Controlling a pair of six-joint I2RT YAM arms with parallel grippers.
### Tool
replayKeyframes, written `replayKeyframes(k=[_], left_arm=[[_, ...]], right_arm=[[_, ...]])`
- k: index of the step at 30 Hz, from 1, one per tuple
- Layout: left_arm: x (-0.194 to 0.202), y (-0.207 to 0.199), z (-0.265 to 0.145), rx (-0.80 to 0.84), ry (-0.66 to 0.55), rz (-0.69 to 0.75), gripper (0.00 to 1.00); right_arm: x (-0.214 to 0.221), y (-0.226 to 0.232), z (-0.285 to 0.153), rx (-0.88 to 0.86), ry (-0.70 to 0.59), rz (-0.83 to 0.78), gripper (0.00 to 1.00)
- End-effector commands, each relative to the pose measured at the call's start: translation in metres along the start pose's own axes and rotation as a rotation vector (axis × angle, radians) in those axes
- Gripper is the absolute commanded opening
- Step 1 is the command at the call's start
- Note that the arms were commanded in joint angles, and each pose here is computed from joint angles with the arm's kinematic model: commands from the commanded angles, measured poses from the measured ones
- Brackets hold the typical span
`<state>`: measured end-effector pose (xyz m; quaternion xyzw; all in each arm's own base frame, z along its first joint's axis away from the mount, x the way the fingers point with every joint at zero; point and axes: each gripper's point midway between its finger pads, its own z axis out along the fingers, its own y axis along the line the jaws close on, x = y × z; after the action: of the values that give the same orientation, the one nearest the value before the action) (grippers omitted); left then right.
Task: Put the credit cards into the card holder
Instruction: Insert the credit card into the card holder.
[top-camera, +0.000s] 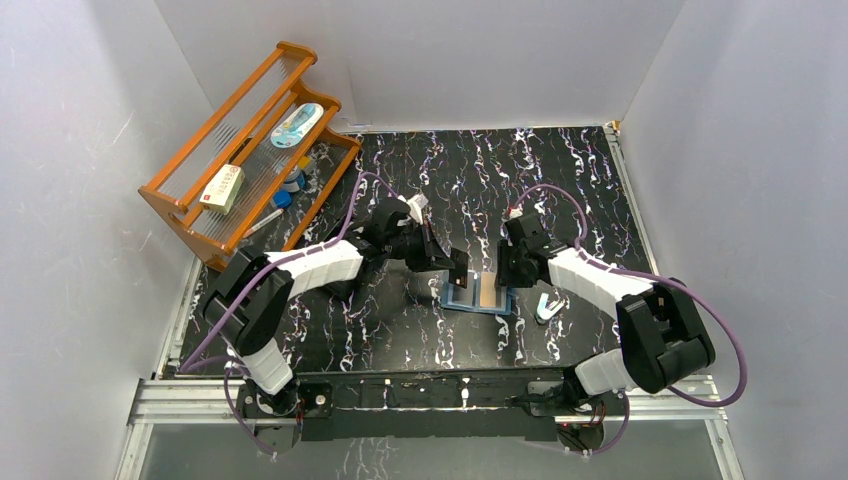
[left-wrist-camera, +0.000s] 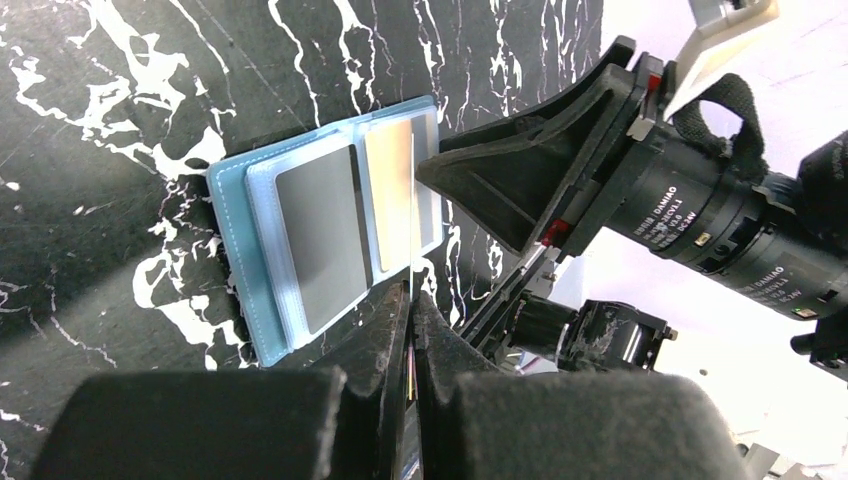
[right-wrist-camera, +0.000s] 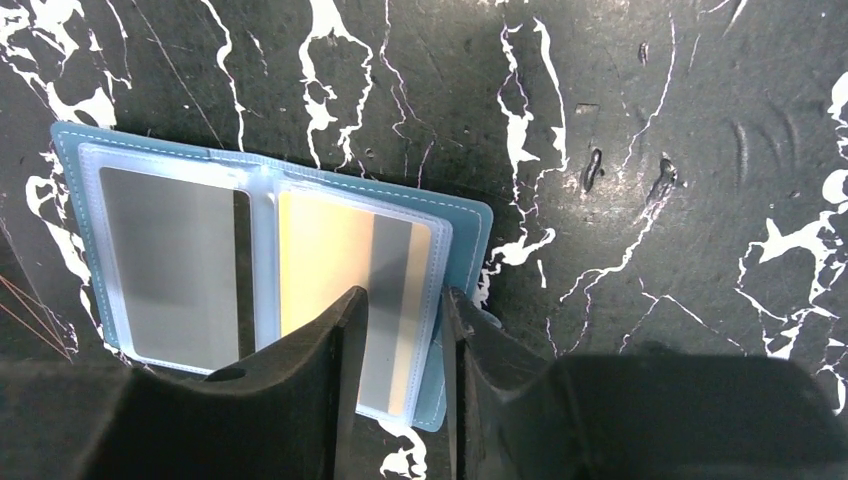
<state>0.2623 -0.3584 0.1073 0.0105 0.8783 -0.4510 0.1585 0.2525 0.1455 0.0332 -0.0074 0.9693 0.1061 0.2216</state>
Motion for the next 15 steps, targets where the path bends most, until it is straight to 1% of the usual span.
replayKeyframes(k=[1, 9, 15], left_arm=[[-0.007, -0.023, 0.005, 0.079, -0.007, 0.029, 0.0], [-0.002, -0.022, 0.015, 0.089, 0.012, 0.029, 0.0], [0.004, -0.015, 0.027, 0.096, 0.042, 0.018, 0.0]], right_arm=[[0.0, -0.001, 0.002, -0.031, -0.005, -0.001, 0.39], [0.013, -0.001, 0.011, -0.057, 0.017, 0.003, 0.28], [0.015, 0.0, 0.013, -0.072, 0.02, -0.002, 0.27]])
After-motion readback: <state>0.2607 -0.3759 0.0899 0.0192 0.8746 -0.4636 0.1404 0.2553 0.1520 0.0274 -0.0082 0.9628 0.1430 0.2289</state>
